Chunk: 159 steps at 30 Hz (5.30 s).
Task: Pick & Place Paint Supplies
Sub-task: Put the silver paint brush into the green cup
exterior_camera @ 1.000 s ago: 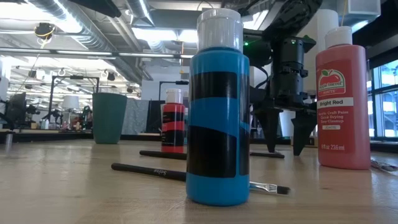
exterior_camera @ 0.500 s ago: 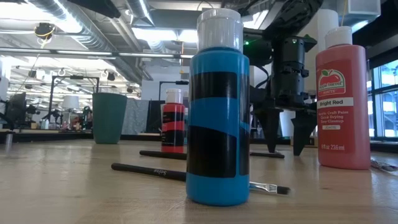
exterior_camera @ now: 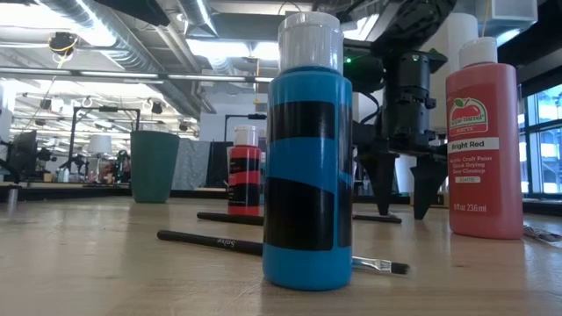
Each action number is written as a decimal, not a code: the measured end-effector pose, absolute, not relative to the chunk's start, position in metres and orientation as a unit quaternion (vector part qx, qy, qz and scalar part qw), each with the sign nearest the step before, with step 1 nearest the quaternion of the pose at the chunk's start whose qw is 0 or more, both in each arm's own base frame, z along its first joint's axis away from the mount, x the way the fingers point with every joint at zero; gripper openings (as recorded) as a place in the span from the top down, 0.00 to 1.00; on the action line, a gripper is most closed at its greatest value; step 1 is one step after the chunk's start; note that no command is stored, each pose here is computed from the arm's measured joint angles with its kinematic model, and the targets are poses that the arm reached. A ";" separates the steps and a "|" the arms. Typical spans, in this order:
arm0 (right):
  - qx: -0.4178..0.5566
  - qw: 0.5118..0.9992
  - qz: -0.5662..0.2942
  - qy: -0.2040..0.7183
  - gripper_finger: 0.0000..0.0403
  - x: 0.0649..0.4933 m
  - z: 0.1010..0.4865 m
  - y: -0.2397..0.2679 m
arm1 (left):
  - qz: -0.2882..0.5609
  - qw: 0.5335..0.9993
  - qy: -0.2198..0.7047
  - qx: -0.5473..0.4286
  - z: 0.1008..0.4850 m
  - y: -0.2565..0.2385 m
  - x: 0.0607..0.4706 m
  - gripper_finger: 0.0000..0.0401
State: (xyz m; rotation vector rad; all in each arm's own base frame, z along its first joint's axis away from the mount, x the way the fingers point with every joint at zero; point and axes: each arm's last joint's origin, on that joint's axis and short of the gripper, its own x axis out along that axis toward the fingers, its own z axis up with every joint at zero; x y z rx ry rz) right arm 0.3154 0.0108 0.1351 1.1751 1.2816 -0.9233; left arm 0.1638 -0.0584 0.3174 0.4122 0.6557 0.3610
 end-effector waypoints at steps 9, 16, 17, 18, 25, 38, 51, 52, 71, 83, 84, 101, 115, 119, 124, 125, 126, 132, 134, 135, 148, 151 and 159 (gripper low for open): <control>0.490 0.543 -0.411 0.545 0.44 0.319 0.142 0.010 | 0.175 0.910 0.318 0.200 0.317 -0.058 0.164 0.48; 0.482 0.512 -0.423 0.571 0.44 0.318 0.130 0.010 | 0.175 0.910 0.320 0.198 0.317 -0.058 0.163 0.48; 0.482 0.513 -0.423 0.571 0.44 0.319 0.131 0.010 | 0.174 0.910 0.320 0.198 0.317 -0.058 0.163 0.48; 0.480 0.514 -0.424 0.570 0.44 0.320 0.132 0.010 | 0.175 0.910 0.320 0.198 0.317 -0.058 0.163 0.48; 0.444 0.515 -0.452 0.577 0.44 0.324 0.148 0.007 | 0.176 0.910 0.320 0.195 0.317 -0.058 0.163 0.48; 0.454 0.521 -0.438 0.575 0.44 0.327 0.148 0.007 | 0.174 0.909 0.325 0.193 0.316 -0.058 0.163 0.48; 0.458 0.537 -0.425 0.567 0.44 0.330 0.148 0.011 | 0.173 0.908 0.329 0.194 0.315 -0.058 0.162 0.48; 0.457 0.539 -0.423 0.567 0.44 0.331 0.148 0.011 | 0.170 0.909 0.329 0.192 0.315 -0.058 0.162 0.48; 0.468 0.544 -0.411 0.562 0.44 0.334 0.149 0.011 | 0.176 0.908 0.337 0.176 0.313 -0.057 0.160 0.48; 0.459 0.542 -0.411 0.571 0.44 0.332 0.149 0.011 | 0.173 0.909 0.338 0.175 0.313 -0.057 0.161 0.48; 0.456 0.545 -0.411 0.571 0.44 0.332 0.149 0.011 | 0.173 0.909 0.338 0.175 0.313 -0.058 0.160 0.48; 0.442 0.534 -0.424 0.583 0.44 0.334 0.135 0.012 | 0.164 0.909 0.342 0.173 0.313 -0.058 0.160 0.48; 0.448 0.531 -0.416 0.587 0.55 0.335 0.133 0.017 | 0.165 0.908 0.344 0.171 0.313 -0.058 0.160 0.48; 0.448 0.533 -0.414 0.586 0.62 0.335 0.133 0.018 | 0.165 0.908 0.346 0.171 0.312 -0.058 0.160 0.48; 0.464 0.525 -0.421 0.576 0.70 0.336 0.133 0.018 | 0.163 0.907 0.349 0.169 0.310 -0.058 0.159 0.48; 0.463 0.526 -0.420 0.577 0.71 0.336 0.133 0.018 | 0.164 0.906 0.352 0.169 0.308 -0.058 0.159 0.48; 0.462 0.527 -0.419 0.577 0.73 0.336 0.133 0.018 | 0.164 0.905 0.354 0.170 0.305 -0.058 0.159 0.48; 0.456 0.531 -0.417 0.579 0.80 0.336 0.132 0.019 | 0.175 0.896 0.364 0.184 0.292 -0.057 0.159 0.48; 0.456 0.531 -0.417 0.580 0.82 0.336 0.132 0.019 | 0.183 0.894 0.363 0.189 0.290 -0.056 0.159 0.48; 0.456 0.531 -0.418 0.580 0.83 0.336 0.132 0.019 | 0.185 0.893 0.363 0.190 0.289 -0.056 0.159 0.48; 0.448 0.537 -0.423 0.577 0.89 0.336 0.132 0.018 | 0.189 0.893 0.361 0.189 0.290 -0.056 0.159 0.48; 0.446 0.538 -0.423 0.577 0.90 0.336 0.132 0.018 | 0.189 0.893 0.361 0.189 0.290 -0.056 0.159 0.48; 0.444 0.537 -0.423 0.579 0.99 0.335 0.132 0.019 | 0.191 0.894 0.361 0.185 0.290 -0.056 0.159 0.48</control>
